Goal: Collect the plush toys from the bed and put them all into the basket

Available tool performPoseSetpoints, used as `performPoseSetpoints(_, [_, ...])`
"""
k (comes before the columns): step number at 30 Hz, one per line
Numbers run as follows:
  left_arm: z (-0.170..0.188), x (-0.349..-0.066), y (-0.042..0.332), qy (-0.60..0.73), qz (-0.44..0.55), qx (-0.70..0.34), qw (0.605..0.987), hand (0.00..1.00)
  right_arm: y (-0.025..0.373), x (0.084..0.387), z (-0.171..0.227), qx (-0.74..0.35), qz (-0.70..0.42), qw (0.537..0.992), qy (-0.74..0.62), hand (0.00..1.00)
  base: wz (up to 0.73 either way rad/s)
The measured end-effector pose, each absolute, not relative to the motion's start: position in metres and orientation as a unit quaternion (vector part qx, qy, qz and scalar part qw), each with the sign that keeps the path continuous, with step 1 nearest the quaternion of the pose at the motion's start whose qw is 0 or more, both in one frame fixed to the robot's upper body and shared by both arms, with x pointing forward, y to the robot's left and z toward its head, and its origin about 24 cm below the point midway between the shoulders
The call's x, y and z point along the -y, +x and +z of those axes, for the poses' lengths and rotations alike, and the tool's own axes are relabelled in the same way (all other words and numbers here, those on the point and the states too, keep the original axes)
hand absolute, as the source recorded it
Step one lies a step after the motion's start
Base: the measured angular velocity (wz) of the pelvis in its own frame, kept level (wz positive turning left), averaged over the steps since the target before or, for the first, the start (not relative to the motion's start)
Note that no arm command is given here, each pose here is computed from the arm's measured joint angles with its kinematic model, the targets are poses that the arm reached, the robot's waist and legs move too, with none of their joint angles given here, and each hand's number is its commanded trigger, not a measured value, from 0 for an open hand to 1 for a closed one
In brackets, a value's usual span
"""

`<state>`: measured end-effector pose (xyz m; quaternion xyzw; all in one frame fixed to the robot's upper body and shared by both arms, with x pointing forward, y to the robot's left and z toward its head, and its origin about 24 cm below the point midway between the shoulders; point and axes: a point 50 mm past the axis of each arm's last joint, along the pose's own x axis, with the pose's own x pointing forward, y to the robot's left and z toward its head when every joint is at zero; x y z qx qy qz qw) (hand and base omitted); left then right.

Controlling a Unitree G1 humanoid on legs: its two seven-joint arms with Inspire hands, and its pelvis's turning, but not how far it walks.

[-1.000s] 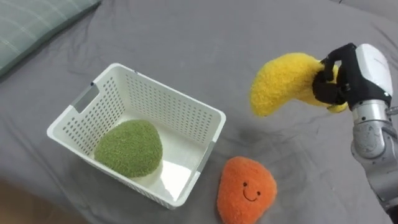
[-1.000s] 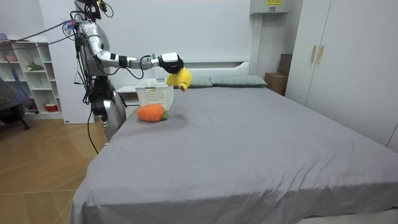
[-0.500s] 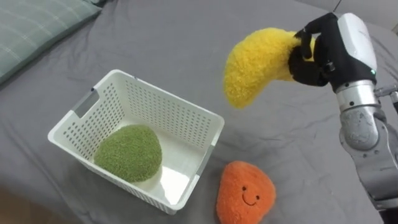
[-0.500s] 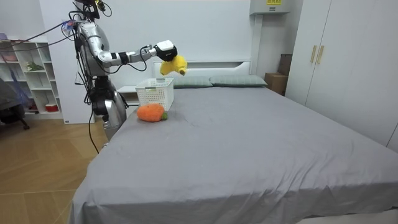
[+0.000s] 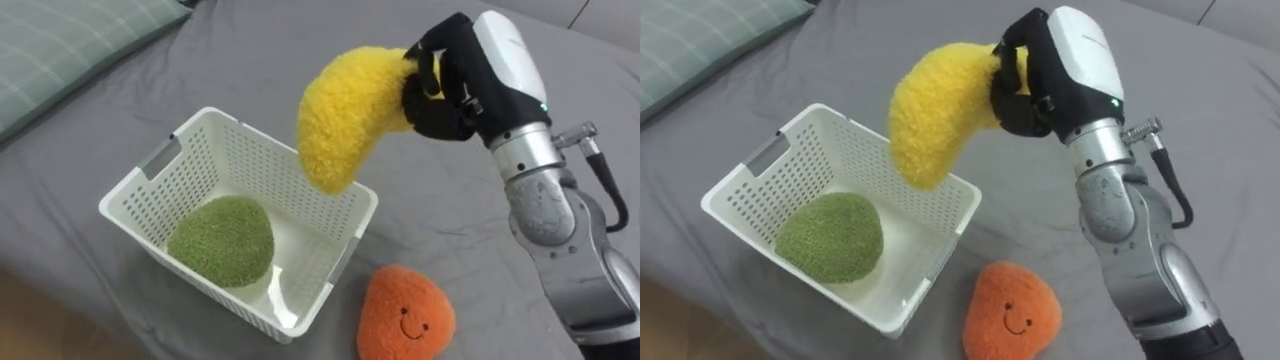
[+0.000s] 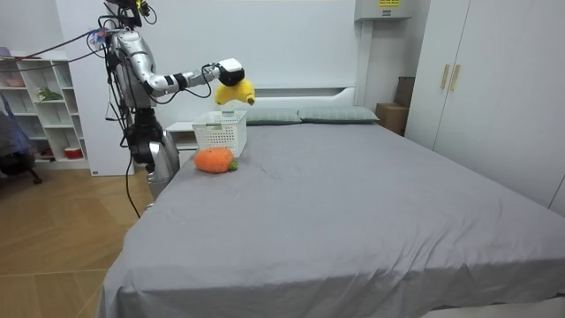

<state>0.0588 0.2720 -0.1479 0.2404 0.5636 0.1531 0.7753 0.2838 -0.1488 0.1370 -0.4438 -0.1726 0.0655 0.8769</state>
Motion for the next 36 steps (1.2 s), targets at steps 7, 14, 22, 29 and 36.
performPoseSetpoints(7, [-0.150, -0.273, 0.054, 0.259, 0.147, -0.579, 0.759, 0.00, 0.279, 0.124, 0.125, 0.150, 0.132, 0.879, -0.432, 1.00, 0.01])
performPoseSetpoints(14, [-0.154, -0.265, 0.049, 0.271, 0.126, -0.595, 0.746, 0.00, 0.273, 0.093, 0.115, 0.140, 0.193, 0.874, -0.423, 1.00, 0.05])
performPoseSetpoints(22, [-0.155, -0.257, 0.052, 0.271, 0.117, -0.591, 0.751, 0.00, 0.272, 0.082, 0.095, 0.106, 0.232, 0.861, -0.441, 1.00, 0.08])
performPoseSetpoints(29, [-0.155, -0.257, 0.050, 0.273, 0.120, -0.594, 0.747, 0.00, 0.278, 0.089, 0.071, 0.047, 0.233, 0.861, -0.449, 0.00, 0.06])
performPoseSetpoints(36, [-0.155, -0.257, 0.051, 0.272, 0.120, -0.591, 0.750, 0.00, 0.278, 0.089, 0.071, 0.048, 0.233, 0.861, -0.449, 0.00, 0.01])
